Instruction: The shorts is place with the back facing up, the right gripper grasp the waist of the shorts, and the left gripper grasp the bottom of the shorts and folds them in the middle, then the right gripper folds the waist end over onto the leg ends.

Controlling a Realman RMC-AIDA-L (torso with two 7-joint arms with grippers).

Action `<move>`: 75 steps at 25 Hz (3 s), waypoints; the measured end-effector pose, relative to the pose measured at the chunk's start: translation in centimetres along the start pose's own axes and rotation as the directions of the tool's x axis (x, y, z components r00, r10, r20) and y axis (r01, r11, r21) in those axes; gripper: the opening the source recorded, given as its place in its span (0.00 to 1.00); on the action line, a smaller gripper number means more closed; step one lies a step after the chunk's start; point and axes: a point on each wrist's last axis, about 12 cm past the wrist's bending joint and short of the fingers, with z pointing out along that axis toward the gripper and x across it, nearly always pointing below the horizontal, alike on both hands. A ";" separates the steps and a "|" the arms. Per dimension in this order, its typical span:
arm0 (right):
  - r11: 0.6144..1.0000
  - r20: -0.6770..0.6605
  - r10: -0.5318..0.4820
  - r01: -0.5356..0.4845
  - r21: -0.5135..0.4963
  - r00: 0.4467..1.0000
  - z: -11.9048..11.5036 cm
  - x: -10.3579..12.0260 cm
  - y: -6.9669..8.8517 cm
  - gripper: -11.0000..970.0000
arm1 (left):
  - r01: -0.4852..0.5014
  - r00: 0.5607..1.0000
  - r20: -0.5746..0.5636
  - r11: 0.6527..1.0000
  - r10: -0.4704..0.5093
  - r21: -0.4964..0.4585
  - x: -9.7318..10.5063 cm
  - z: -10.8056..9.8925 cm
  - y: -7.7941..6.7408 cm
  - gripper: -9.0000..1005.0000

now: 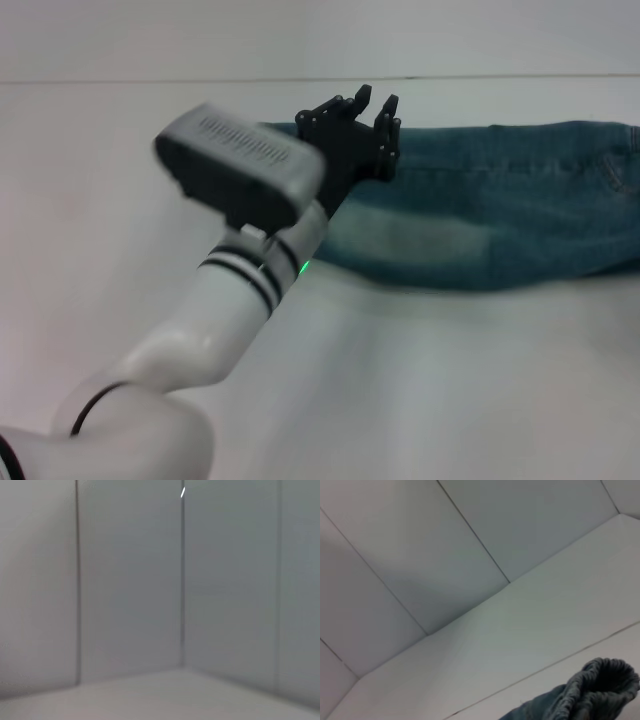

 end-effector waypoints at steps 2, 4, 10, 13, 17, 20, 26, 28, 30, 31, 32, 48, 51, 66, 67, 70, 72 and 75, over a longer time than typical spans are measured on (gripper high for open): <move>1.000 -0.003 -0.002 0.002 -0.011 1.000 0.1 0.1 0.2 0.11 | 0.032 0.996 0.080 0.997 -0.038 0.076 0.9 -0.9 0.2 0.32; 1.000 -0.005 -0.007 0.007 -0.019 1.000 0.1 0.1 0.3 0.11 | 0.105 0.987 0.107 0.987 -0.118 0.125 1.0 -1.2 0.1 0.26; 0.999 -0.010 -0.017 0.017 -0.039 1.000 0.6 -0.1 0.6 0.11 | 0.105 0.993 0.039 0.981 -0.113 0.161 1.0 -0.3 -0.4 0.13; 0.996 -0.014 -0.031 0.029 -0.088 0.999 0.9 -0.2 1.3 0.11 | 0.019 1.000 0.017 0.979 -0.023 0.205 1.6 -0.1 -1.0 0.06; 0.975 0.005 -0.070 0.069 -0.213 0.998 0.7 -0.4 2.7 0.11 | -0.029 0.998 -0.049 0.981 0.039 0.192 2.6 0.1 -0.3 0.03; 0.951 0.028 -0.094 0.098 -0.295 0.995 0.3 -0.9 3.8 0.11 | -0.051 0.992 -0.106 0.984 0.070 0.172 3.3 0.2 0.5 0.01; 0.911 0.058 -0.139 0.150 -0.384 0.989 -0.2 -1.6 5.3 0.10 | -0.094 0.975 -0.178 0.972 0.134 0.215 4.1 0.3 0.1 0.01; 0.898 0.067 -0.139 0.154 -0.413 0.988 0.5 -2.1 5.8 0.10 | -0.101 0.973 -0.181 0.967 0.146 0.235 4.2 0.3 -0.3 0.02; 0.875 0.069 -0.143 0.159 -0.457 0.987 1.7 -3.0 6.7 0.10 | -0.101 0.972 -0.180 0.963 0.149 0.249 4.2 0.2 -0.7 0.02; 0.863 0.065 -0.146 0.159 -0.480 0.987 2.5 -3.4 7.2 0.10 | -0.099 0.973 -0.180 0.963 0.147 0.251 4.2 0.1 -0.8 0.02; 0.847 0.057 -0.155 0.163 -0.506 0.986 3.5 -3.9 7.9 0.10 | -0.099 0.972 -0.182 0.963 0.147 0.252 4.3 0.0 -0.8 0.02; 0.722 -0.134 -0.432 0.253 -0.644 0.892 18.9 -4.3 21.0 0.13 | -0.079 0.968 -0.211 0.964 0.136 0.255 5.2 -1.1 -1.2 0.04; 0.734 -0.184 -0.479 0.278 -0.620 0.858 20.9 -2.6 22.3 0.13 | -0.075 0.968 -0.215 0.965 0.131 0.250 5.3 -1.3 -1.2 0.04; 0.787 -0.209 -0.427 0.248 -0.565 0.879 21.0 -1.1 21.4 0.16 | -0.081 0.962 -0.253 0.992 0.103 0.097 7.1 -3.7 1.5 0.05; 0.788 -0.202 -0.420 0.245 -0.565 0.885 20.7 -1.2 21.1 0.27 | -0.087 0.963 -0.250 0.993 0.104 0.077 7.2 -4.0 1.8 0.05; 0.795 -0.193 -0.397 0.231 -0.562 0.897 19.8 -1.3 20.2 0.47 | -0.100 0.970 -0.223 0.995 0.101 0.016 7.3 -4.8 2.7 0.06; 0.799 -0.191 -0.383 0.220 -0.559 0.904 19.3 -1.3 19.7 0.56 | -0.099 0.972 -0.214 0.995 0.093 -0.020 7.4 -5.2 3.2 0.06; 0.807 -0.189 -0.364 0.207 -0.553 0.912 18.6 -1.4 18.9 0.67 | -0.088 0.974 -0.216 0.993 0.069 -0.082 7.7 -6.0 4.3 0.06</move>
